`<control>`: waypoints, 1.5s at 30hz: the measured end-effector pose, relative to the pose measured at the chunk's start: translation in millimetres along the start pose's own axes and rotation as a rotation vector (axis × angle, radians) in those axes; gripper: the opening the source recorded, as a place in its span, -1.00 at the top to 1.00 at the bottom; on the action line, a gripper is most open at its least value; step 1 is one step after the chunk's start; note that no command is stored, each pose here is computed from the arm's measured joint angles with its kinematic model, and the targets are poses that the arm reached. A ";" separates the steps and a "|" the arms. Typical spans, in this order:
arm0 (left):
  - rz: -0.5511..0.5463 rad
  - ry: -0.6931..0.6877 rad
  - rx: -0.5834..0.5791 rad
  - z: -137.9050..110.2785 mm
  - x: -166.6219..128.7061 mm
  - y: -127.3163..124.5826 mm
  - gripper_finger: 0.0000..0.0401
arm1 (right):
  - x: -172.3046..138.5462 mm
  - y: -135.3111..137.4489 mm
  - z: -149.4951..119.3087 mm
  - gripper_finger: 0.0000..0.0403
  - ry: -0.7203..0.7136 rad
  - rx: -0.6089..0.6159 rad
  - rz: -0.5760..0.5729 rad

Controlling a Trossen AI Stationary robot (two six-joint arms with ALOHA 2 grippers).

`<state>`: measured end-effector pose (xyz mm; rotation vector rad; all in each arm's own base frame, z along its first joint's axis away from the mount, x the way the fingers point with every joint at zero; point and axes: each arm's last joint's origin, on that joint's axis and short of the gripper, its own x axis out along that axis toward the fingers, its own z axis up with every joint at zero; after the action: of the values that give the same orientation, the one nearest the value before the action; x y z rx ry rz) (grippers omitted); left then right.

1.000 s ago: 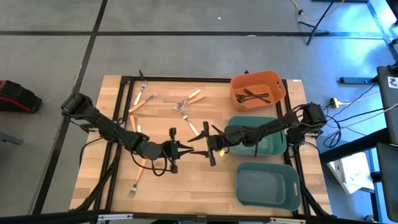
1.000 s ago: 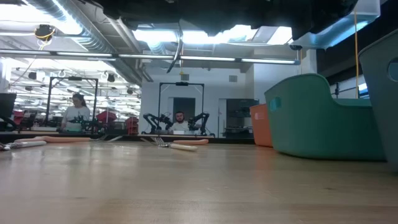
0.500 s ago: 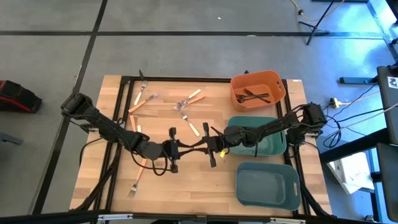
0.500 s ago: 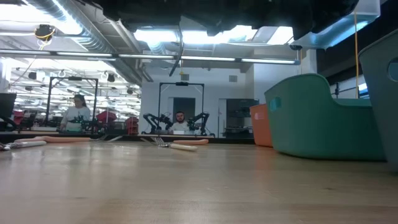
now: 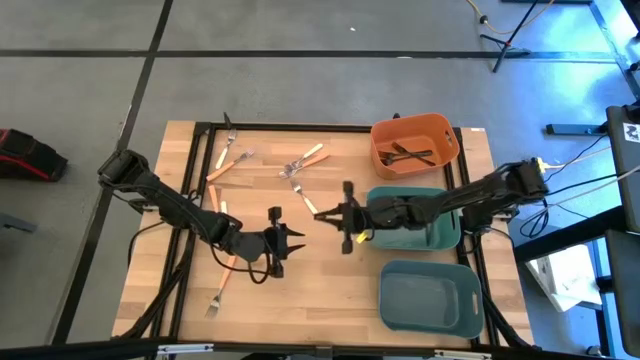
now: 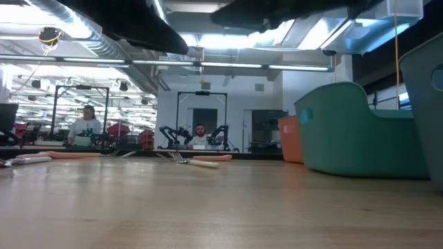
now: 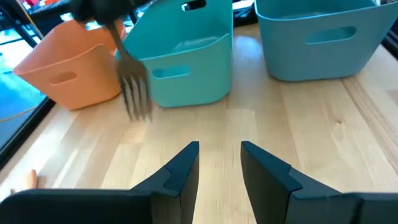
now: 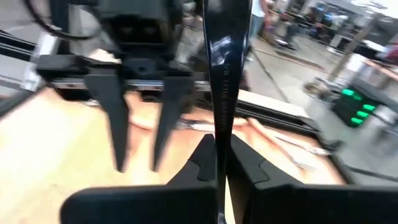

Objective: Sort silverware by color (type)
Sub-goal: Put the black fork into the orange bin

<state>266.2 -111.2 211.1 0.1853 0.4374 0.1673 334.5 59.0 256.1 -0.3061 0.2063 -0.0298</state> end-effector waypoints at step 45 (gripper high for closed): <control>0.003 0.005 0.003 -0.7 0.2 0.4 0.43 | -115.9 -204.2 -101.3 0.98 0.931 0.349 -0.576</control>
<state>266.1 -110.7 210.5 0.1888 0.4427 0.1700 200.7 -158.7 246.2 0.0281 1.0183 -0.7805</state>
